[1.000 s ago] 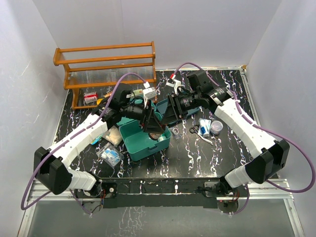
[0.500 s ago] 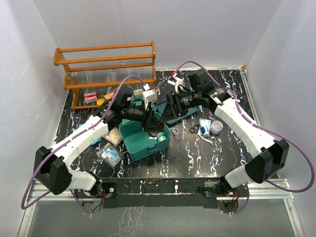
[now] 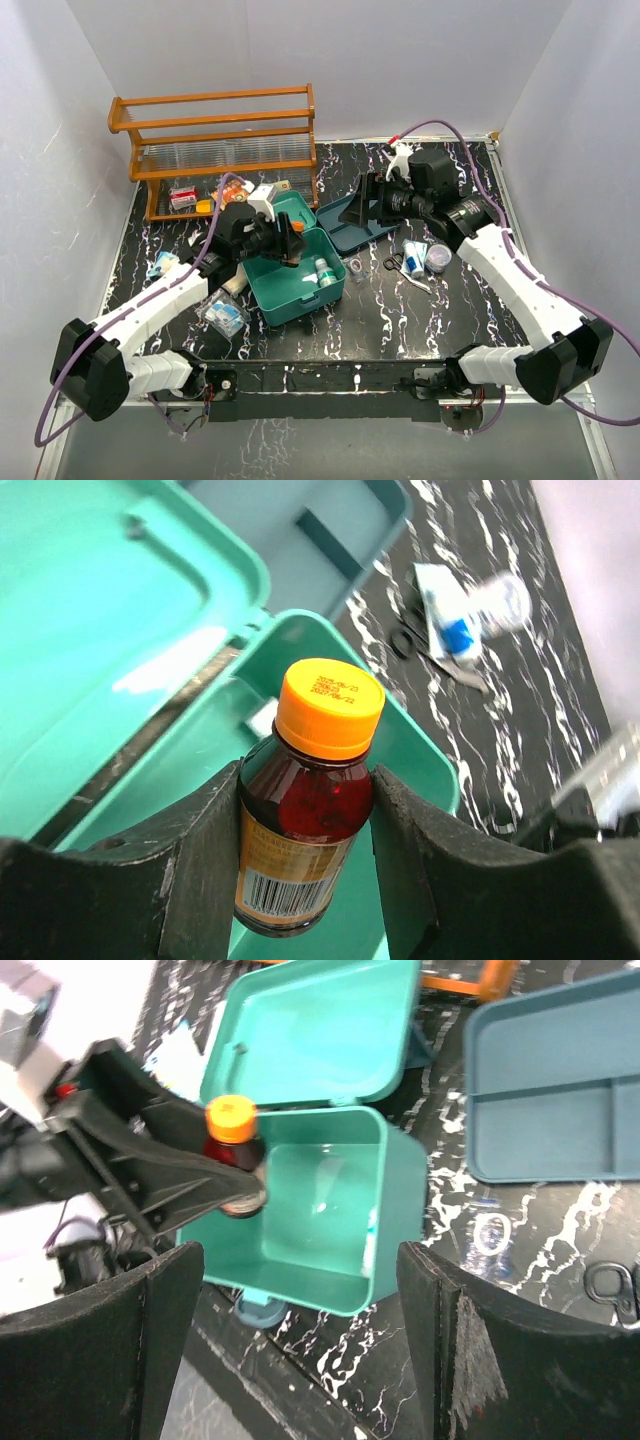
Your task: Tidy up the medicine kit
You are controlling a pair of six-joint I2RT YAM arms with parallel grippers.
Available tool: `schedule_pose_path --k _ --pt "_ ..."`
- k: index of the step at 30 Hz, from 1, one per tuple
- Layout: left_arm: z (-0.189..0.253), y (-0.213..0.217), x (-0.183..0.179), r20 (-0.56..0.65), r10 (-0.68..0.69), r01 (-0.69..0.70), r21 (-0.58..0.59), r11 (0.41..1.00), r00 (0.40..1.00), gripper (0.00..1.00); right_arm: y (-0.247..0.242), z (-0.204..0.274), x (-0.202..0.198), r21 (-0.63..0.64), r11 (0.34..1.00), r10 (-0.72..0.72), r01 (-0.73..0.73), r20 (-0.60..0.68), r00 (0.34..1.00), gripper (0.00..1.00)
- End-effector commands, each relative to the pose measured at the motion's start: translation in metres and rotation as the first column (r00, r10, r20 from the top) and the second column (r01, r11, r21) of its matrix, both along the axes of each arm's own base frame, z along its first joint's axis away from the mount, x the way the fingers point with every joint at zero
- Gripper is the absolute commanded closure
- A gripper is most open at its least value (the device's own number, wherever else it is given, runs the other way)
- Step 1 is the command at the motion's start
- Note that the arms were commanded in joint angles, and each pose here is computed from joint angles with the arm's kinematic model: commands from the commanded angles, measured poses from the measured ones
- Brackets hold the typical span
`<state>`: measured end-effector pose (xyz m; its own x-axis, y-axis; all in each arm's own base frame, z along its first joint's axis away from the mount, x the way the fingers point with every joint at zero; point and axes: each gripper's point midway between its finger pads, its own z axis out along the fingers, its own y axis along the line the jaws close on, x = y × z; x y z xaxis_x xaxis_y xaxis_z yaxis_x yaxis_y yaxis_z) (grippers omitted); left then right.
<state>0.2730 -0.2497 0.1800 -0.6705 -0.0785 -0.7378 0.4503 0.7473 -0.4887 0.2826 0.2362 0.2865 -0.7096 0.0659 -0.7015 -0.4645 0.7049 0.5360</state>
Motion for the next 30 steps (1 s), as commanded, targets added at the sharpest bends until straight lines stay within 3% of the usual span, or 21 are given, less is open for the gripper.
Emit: schedule_pose_path --k 1,8,20,30 --pt "0.001 0.036 0.028 -0.003 0.343 -0.343 -0.051 0.938 0.939 0.66 -0.016 -0.014 0.039 -0.024 0.976 -0.216 0.217 0.019 0.976 0.24" --pt "-0.009 0.038 0.025 -0.065 0.396 -0.400 -0.063 0.914 0.916 0.66 -0.020 -0.046 0.046 -0.083 0.961 -0.268 0.263 -0.050 0.962 0.25" --pt "-0.011 -0.015 -0.012 0.065 0.215 -0.211 -0.070 0.975 0.974 0.65 -0.026 -0.095 0.042 -0.187 0.954 -0.257 0.233 -0.115 0.960 0.26" --pt "-0.038 -0.016 -0.022 -0.159 0.291 -0.289 0.032 0.957 0.944 0.66 -0.037 -0.089 0.034 -0.180 0.947 -0.283 0.266 -0.078 0.956 0.26"
